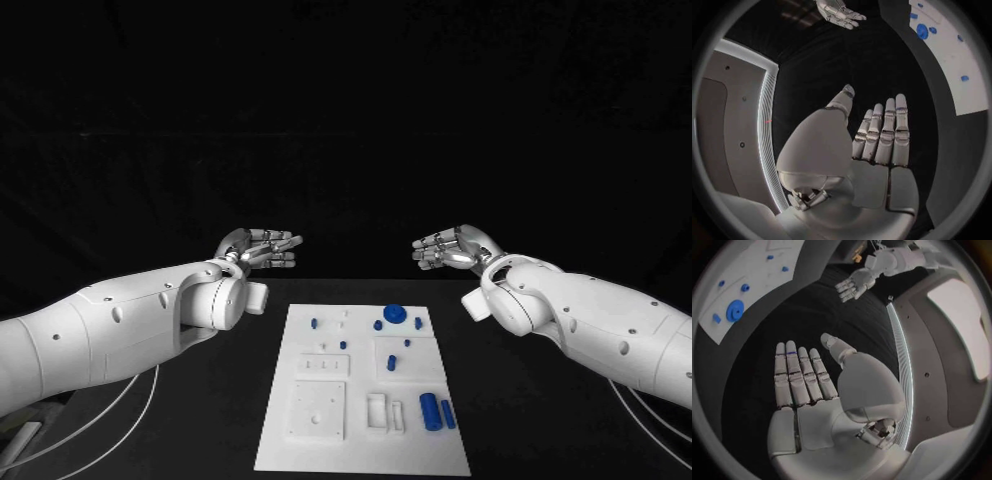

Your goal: Assemble the parts on the task board

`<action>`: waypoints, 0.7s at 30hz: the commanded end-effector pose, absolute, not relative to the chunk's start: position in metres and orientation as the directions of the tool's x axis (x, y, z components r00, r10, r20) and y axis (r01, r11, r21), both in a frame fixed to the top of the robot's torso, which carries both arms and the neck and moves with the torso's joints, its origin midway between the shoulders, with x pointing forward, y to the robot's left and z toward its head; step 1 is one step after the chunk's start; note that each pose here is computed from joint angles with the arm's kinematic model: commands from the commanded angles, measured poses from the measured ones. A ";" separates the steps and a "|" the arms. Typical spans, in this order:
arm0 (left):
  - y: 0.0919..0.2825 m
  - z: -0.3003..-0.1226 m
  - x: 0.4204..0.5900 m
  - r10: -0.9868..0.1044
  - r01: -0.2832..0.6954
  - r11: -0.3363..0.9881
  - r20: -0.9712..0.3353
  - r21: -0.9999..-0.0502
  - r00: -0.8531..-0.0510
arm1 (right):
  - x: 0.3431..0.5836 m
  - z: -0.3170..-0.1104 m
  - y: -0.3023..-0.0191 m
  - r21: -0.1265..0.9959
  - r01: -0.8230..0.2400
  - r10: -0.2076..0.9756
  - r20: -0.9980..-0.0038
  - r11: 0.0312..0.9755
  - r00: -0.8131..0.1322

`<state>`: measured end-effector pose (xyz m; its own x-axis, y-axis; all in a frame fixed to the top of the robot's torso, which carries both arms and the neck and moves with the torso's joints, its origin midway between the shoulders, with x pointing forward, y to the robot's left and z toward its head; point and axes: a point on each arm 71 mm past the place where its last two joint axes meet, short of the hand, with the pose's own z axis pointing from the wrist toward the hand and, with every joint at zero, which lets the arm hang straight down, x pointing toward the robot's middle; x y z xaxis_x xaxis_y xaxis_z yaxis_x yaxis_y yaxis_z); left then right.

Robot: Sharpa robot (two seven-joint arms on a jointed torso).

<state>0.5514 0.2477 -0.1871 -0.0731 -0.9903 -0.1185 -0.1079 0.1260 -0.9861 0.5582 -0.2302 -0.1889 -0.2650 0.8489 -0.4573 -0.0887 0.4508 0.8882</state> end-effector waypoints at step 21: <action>0.218 -0.165 0.498 -0.913 -0.033 0.087 -0.067 -0.996 -0.401 | 0.552 -0.202 -0.181 0.177 -0.453 0.138 -0.983 0.874 -0.118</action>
